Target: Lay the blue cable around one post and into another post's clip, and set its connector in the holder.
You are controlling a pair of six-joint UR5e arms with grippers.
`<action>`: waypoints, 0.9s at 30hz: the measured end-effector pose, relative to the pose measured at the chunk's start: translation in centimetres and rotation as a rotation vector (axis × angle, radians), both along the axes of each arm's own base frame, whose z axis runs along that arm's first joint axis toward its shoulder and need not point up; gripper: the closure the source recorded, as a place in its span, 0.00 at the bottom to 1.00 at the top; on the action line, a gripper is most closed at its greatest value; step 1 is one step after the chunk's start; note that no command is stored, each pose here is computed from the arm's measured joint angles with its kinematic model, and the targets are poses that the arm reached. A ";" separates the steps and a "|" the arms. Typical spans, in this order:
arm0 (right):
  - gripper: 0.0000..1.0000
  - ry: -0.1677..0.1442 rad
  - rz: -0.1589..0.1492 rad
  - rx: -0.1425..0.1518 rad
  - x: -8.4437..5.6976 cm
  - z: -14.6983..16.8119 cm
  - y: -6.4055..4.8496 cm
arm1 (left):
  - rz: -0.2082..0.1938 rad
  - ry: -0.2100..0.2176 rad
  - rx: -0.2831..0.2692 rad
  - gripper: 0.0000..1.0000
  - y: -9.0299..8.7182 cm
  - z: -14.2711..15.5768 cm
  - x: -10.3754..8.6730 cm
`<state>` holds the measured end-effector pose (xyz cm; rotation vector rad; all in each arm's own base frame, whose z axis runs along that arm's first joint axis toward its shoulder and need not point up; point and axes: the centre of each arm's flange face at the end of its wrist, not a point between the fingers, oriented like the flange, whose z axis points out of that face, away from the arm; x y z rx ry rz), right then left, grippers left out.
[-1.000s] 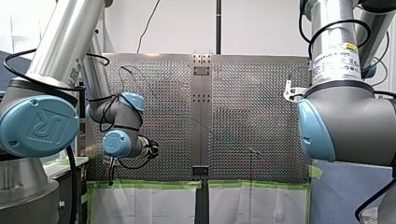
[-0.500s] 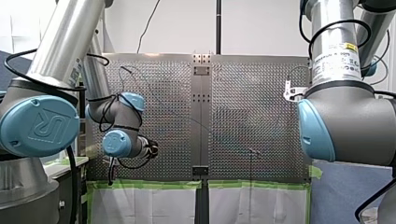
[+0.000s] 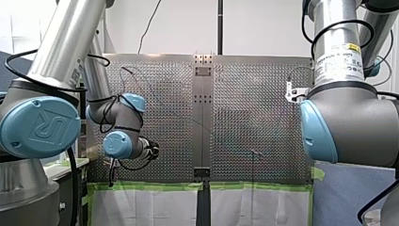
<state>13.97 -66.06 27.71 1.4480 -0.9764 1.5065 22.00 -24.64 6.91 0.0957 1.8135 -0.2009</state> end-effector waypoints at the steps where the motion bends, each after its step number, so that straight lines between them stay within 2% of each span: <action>1: 1.00 -0.001 0.000 -0.001 0.0 0.0 0.0 | 0.000 0.000 0.000 0.00 0.0 0.0 0.0; 19: 1.00 -0.046 -0.011 -0.010 -0.9 0.1 -0.5 | 0.000 0.001 0.002 0.00 0.0 0.0 0.0; 27: 1.00 -0.051 -0.006 0.009 -0.4 -0.4 -1.0 | 0.001 0.002 0.001 0.00 0.1 0.0 0.0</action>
